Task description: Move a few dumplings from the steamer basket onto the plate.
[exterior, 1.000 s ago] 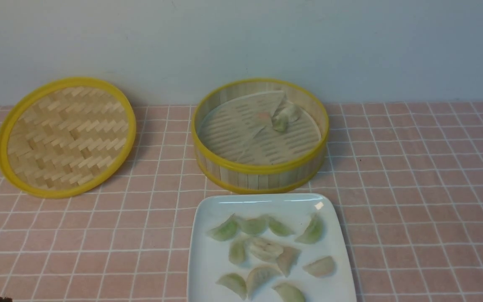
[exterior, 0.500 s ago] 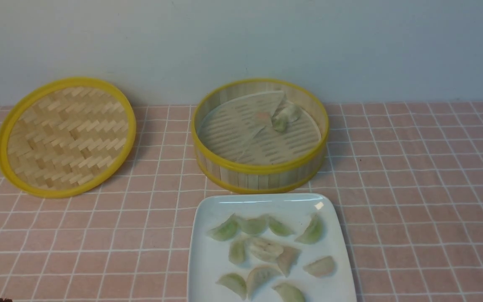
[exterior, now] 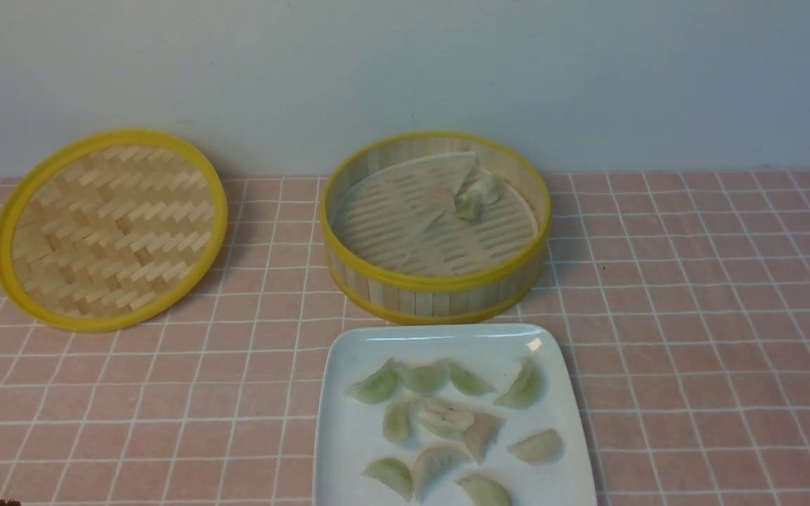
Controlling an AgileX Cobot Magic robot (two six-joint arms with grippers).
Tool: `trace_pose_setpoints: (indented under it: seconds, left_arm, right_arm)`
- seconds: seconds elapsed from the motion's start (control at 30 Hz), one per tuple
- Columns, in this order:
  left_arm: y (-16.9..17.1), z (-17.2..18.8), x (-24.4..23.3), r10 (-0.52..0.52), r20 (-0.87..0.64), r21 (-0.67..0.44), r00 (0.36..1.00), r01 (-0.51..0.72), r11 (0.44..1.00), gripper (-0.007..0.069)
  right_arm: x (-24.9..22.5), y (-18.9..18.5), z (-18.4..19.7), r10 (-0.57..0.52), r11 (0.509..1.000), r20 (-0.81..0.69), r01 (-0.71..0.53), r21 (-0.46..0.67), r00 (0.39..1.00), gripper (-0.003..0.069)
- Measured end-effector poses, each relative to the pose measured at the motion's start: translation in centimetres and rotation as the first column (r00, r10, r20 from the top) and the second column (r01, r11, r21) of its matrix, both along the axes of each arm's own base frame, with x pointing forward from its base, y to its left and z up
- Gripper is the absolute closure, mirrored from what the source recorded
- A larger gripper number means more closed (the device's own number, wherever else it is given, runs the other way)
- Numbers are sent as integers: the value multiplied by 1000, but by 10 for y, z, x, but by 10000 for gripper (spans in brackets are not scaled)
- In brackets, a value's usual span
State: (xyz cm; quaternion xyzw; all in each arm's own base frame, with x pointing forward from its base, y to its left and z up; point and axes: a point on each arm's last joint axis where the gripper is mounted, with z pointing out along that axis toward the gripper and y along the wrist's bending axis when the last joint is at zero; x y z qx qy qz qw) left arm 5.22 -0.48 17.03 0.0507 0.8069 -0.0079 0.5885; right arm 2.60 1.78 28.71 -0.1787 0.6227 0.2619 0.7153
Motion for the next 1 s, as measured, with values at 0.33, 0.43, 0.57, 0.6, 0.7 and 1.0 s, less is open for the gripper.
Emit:
trace_pose_setpoints:
  seconds: [0.33, 0.43, 0.57, 0.6, 0.7, 1.0]
  left_arm:
    - [0, 0, 0, 0, 0, -1, 1000, 0, 1000, 631]
    - [0, 0, 0, 0, 0, -1, 1000, 0, 1000, 631]
    - [0, 0, 0, 0, 0, -1, 1000, 0, 1000, 631]
    - [0, 0, 0, 0, 0, -1, 1000, 0, 1000, 631]
    - [0, 0, 0, 0, 0, -1, 1000, 0, 1000, 631]
    - [0, 0, 0, 0, 0, -1, 1000, 0, 1000, 631]
  right_arm:
    - [28, -12, -92, -499, 861, -196, 459, -218, 844, 673]
    - [29, -17, -106, -564, 822, -248, 507, -258, 788, 673]
    - [29, -18, -107, -584, 809, -255, 527, -259, 771, 673]
    - [29, -18, -107, -585, 809, -258, 528, -259, 769, 673]
    - [29, -18, -107, -585, 809, -258, 528, -259, 769, 673]
    - [29, -18, -107, -584, 809, -259, 528, -259, 769, 673]
